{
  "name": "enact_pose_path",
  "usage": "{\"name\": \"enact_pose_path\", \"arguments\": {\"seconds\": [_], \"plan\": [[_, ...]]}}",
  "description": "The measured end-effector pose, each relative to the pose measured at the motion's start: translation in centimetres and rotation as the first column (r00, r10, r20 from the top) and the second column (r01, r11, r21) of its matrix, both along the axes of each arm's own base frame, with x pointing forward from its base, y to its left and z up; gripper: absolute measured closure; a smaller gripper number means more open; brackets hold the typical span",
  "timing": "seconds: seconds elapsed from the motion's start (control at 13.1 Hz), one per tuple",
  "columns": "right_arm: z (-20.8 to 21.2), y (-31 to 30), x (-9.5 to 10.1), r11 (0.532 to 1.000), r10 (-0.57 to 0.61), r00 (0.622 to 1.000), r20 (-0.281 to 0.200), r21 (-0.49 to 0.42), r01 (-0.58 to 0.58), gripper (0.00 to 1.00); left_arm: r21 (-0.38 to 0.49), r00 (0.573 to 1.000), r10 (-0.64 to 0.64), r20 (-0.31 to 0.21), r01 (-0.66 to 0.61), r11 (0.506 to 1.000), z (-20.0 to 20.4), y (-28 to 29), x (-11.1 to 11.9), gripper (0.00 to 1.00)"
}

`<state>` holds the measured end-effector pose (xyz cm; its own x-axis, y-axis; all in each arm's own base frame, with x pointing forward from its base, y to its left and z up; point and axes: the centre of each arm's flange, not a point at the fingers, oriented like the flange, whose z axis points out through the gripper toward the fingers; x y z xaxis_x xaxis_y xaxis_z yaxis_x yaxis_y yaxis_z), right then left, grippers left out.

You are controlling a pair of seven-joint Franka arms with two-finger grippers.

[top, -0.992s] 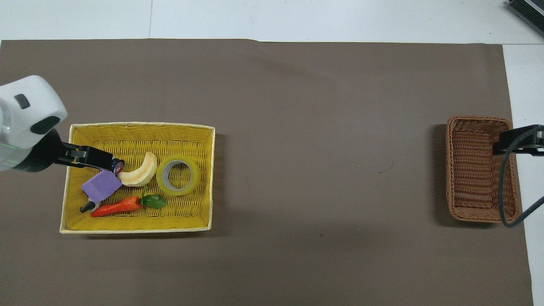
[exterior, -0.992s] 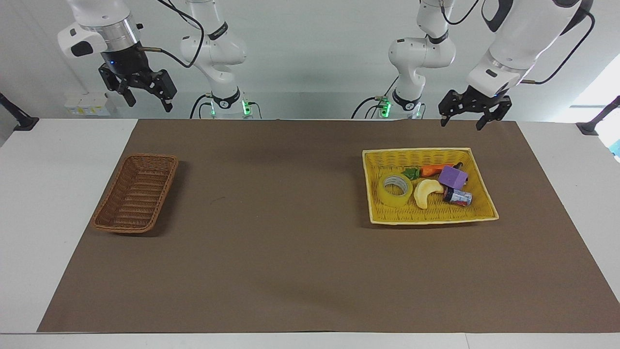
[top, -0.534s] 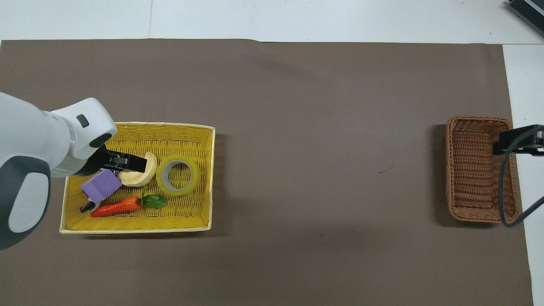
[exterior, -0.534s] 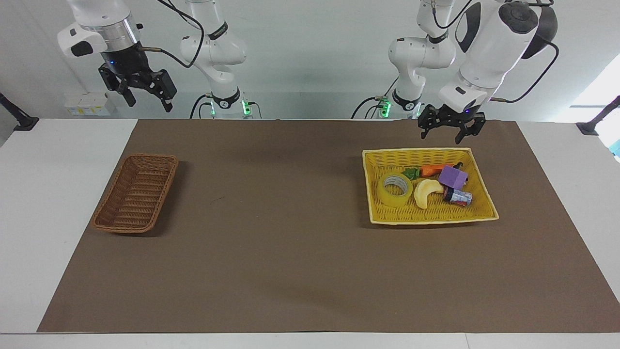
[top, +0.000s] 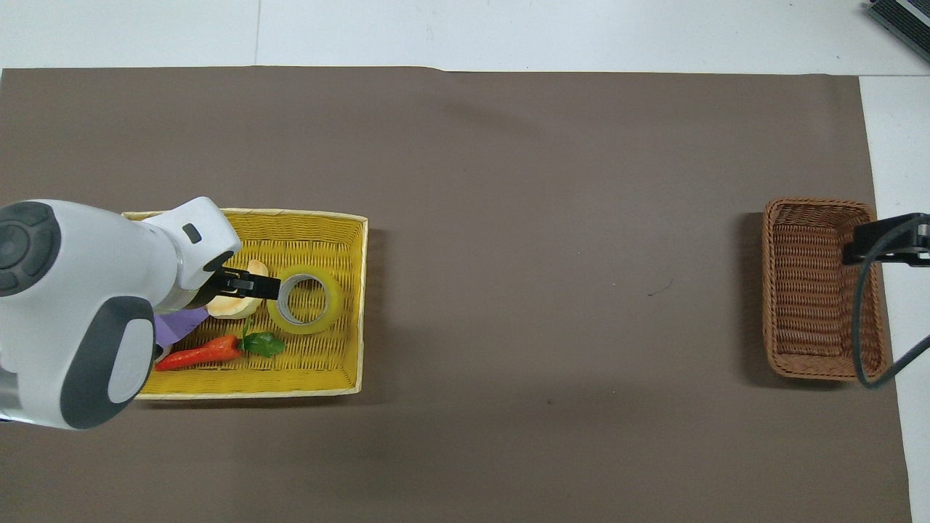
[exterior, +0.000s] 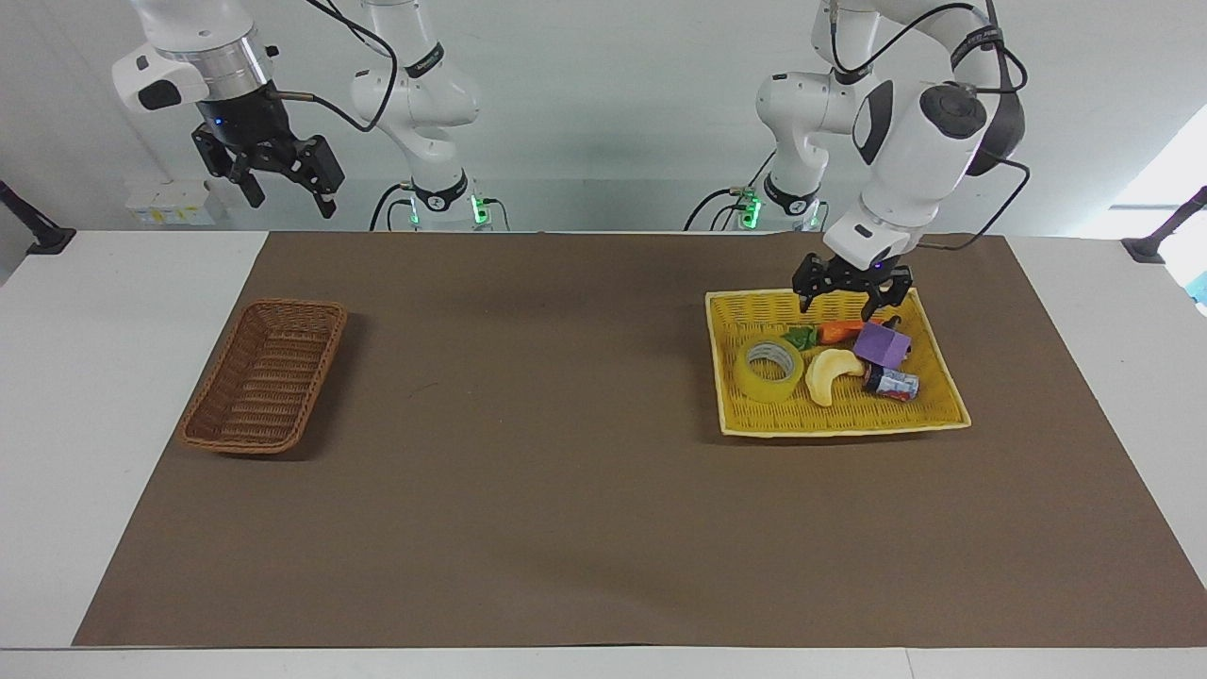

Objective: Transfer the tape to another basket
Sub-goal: 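Reach the left gripper down into the yellow tray onto the tape roll, then close the left gripper on the tape roll's rim and lift it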

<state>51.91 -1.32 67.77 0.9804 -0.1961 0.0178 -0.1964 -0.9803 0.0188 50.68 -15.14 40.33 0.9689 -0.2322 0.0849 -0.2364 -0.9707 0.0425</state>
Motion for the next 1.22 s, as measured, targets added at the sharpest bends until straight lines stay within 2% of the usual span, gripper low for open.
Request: {"name": "enact_pose_path", "arguments": {"seconds": [0.23,0.31,0.46,0.76,0.99,1.22], "plan": [[0.0,0.0,0.0,1.0,0.0,1.0,0.0,0.0,0.0,0.0,-0.007,0.999,0.0,0.033,0.0,1.0,-5.6,-0.4,-0.1,0.01],[0.0,0.0,0.0,1.0,0.0,1.0,0.0,0.0,0.0,0.0,-0.007,0.999,0.001,0.035,-0.001,1.0,-7.0,-0.4,-0.2,0.06],[0.0,0.0,0.0,1.0,0.0,1.0,0.0,0.0,0.0,0.0,-0.007,0.999,-0.002,0.036,0.002,1.0,-8.1,-0.5,-0.4,0.26],[0.0,0.0,0.0,1.0,0.0,1.0,0.0,0.0,0.0,0.0,-0.008,0.999,-0.001,0.042,0.002,1.0,-8.5,-0.5,-0.5,0.28],[0.0,0.0,0.0,1.0,0.0,1.0,0.0,0.0,0.0,0.0,-0.017,0.997,-0.013,0.08,0.014,1.0,-11.8,-1.2,-0.8,0.32],[0.0,0.0,0.0,1.0,0.0,1.0,0.0,0.0,0.0,0.0,-0.019,0.996,-0.003,0.093,0.004,1.0,-11.1,-0.8,-0.2,0.65]]}}
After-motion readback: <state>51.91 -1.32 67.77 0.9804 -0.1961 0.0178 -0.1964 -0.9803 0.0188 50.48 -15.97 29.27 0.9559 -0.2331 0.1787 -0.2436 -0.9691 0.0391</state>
